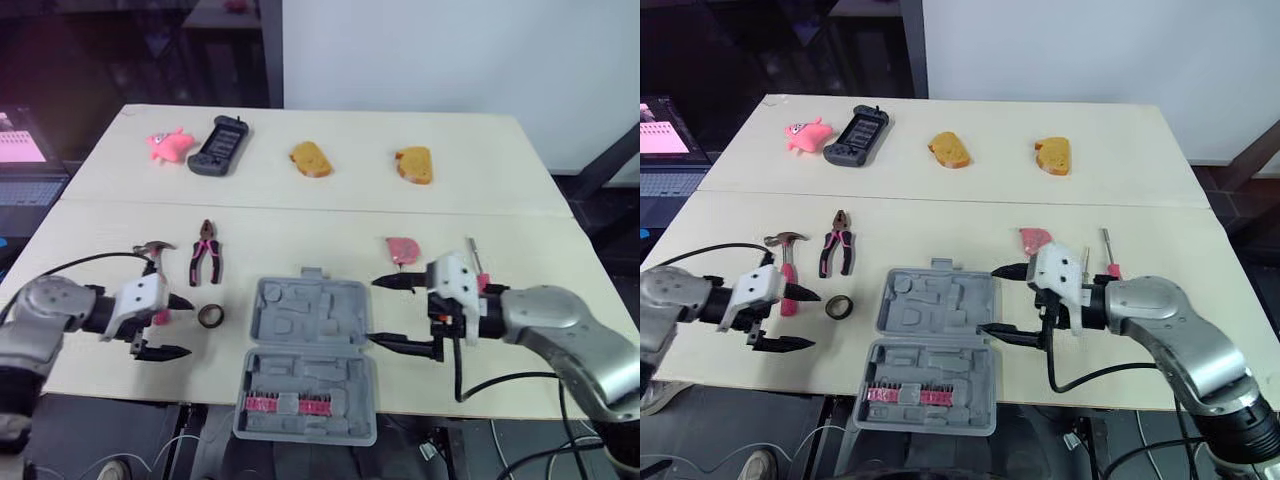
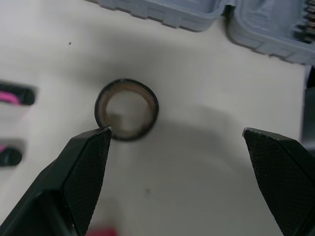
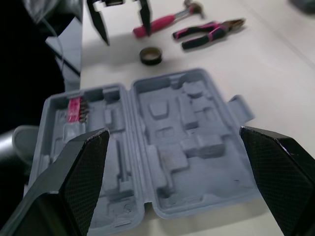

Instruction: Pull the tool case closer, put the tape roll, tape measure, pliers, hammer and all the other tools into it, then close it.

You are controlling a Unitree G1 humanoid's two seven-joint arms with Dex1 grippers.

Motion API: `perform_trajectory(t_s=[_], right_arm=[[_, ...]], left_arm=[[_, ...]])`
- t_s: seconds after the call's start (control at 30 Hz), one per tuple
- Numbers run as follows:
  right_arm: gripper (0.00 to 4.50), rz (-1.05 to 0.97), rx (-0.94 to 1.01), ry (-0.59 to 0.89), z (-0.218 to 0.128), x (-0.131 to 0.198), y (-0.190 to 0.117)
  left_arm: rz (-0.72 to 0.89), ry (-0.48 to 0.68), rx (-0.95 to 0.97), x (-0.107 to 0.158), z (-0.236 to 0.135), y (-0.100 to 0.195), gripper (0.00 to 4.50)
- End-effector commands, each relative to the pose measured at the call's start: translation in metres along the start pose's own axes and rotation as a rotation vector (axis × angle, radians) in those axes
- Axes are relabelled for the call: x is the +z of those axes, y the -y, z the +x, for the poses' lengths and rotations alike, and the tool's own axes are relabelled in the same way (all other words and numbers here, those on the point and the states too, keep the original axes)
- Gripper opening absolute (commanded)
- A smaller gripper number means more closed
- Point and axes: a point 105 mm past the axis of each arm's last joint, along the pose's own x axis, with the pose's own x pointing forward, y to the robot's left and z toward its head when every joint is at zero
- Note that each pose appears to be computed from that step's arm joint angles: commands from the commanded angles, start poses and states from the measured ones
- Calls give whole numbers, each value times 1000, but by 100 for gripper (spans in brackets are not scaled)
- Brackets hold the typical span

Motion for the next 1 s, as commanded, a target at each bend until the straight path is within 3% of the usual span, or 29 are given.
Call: perform_trajectory(t_s=[0.03, 0.33, 0.73, 1.0], right_arm=[[447, -48, -19, 2, 3, 6, 3], [447, -41, -73, 0, 9, 6, 4], [447, -20, -122, -20, 11, -2, 3], [447, -25, -126, 7, 14, 5, 4]], left_arm=[[13, -42, -36, -2, 4, -6, 450], [36, -76, -88, -4, 15, -11, 450], [63, 27, -137, 20, 13, -4, 450], [53, -72, -103, 0, 19, -6, 450]])
